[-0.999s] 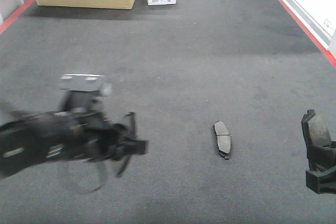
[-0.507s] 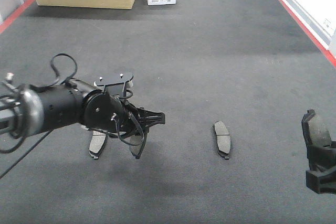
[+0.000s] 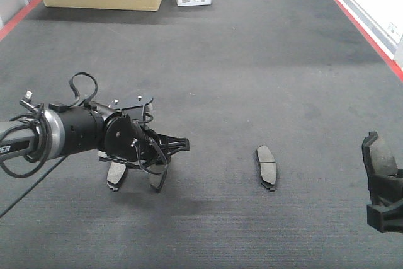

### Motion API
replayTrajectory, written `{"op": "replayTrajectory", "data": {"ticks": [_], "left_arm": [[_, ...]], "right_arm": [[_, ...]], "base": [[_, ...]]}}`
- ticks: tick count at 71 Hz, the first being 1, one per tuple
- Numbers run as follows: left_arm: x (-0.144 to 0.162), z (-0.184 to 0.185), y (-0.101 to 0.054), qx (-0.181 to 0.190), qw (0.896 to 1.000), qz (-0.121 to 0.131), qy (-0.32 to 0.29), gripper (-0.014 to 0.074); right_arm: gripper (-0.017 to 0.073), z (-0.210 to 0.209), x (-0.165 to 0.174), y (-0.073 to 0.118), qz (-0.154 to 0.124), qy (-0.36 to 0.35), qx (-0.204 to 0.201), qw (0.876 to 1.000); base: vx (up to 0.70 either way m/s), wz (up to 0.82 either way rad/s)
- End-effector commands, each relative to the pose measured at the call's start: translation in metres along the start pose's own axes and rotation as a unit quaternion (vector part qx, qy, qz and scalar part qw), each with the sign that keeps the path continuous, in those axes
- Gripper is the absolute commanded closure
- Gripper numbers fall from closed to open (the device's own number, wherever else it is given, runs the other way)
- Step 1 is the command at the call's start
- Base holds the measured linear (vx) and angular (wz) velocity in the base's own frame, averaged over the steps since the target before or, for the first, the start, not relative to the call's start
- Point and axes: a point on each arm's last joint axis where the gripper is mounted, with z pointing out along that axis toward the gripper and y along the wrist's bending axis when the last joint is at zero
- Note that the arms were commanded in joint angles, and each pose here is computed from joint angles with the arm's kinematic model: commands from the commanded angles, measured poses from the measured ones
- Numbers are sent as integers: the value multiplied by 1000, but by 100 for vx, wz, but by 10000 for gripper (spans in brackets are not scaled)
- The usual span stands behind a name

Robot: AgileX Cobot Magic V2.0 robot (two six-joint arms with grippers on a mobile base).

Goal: Move and align brake pads A on conveyor
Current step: 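Swing the left gripper inward and lower its pad beside the belt pads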

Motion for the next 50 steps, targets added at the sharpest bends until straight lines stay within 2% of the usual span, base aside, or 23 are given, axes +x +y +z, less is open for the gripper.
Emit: {"op": "replayTrajectory", "data": {"ticks": [1,21,50], "left_arm": [[-20,-21,-12,35,998,1,-60,475],[-19,-17,-12,37,997,-1,-62,435],[-20,-20,-12,36,997,-4,-61,134]], "right_arm": [[491,-6,-16,1,-8,-59,-4,998],[491,-6,-16,1,-8,-59,-4,998],[491,-6,-16,1,-8,-59,-4,998]], "base": [[0,0],[0,0],[0,0]]}}
